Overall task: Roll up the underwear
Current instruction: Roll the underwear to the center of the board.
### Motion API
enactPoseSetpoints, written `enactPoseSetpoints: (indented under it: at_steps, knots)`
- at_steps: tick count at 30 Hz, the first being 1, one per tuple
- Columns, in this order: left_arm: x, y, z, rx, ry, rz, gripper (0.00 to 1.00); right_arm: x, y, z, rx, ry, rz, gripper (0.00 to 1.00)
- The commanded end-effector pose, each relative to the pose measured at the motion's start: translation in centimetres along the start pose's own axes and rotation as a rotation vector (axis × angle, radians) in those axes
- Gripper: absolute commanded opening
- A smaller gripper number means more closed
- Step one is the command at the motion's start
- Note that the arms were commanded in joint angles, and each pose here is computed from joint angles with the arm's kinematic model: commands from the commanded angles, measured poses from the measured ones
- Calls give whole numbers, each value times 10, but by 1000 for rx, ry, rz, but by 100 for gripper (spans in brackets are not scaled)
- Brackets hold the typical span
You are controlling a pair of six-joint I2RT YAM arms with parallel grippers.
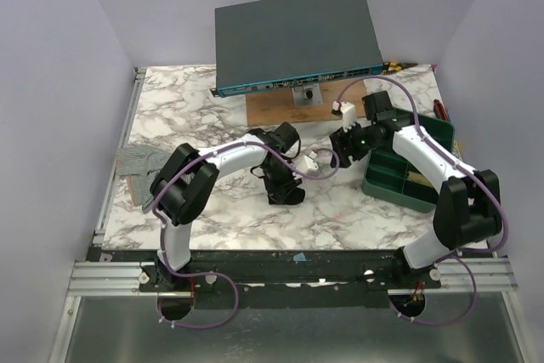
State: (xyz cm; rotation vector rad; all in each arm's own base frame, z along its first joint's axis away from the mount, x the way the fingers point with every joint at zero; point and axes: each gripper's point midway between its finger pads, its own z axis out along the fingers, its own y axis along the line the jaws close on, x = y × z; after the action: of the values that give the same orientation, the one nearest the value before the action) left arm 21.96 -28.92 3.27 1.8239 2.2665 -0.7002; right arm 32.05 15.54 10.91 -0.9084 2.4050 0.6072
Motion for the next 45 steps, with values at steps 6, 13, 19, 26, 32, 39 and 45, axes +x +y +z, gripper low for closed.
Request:
enactPoseSetpoints:
  at_steps: [6,13,19,26,32,39,45]
  knots:
    - [7,-10,-4,281,-10,-204,6,-8,28,-13,-44,-205,-71,68]
    - [10,-1,-5,311,-20,-279,8,-2,45,-12,-116,-268,-189,66]
    - [12,5,3,322,14,-339,9,5,53,-12,-137,-294,-279,65]
    - [11,12,7,317,26,-376,8,4,56,-24,-112,-311,-324,65]
    - [11,16,8,314,30,-398,8,2,64,-39,-113,-317,-374,62]
    - [11,18,10,323,48,-423,8,27,83,-24,-97,-217,-493,60]
    - [12,21,12,319,59,-441,8,39,114,8,-32,-163,-686,63]
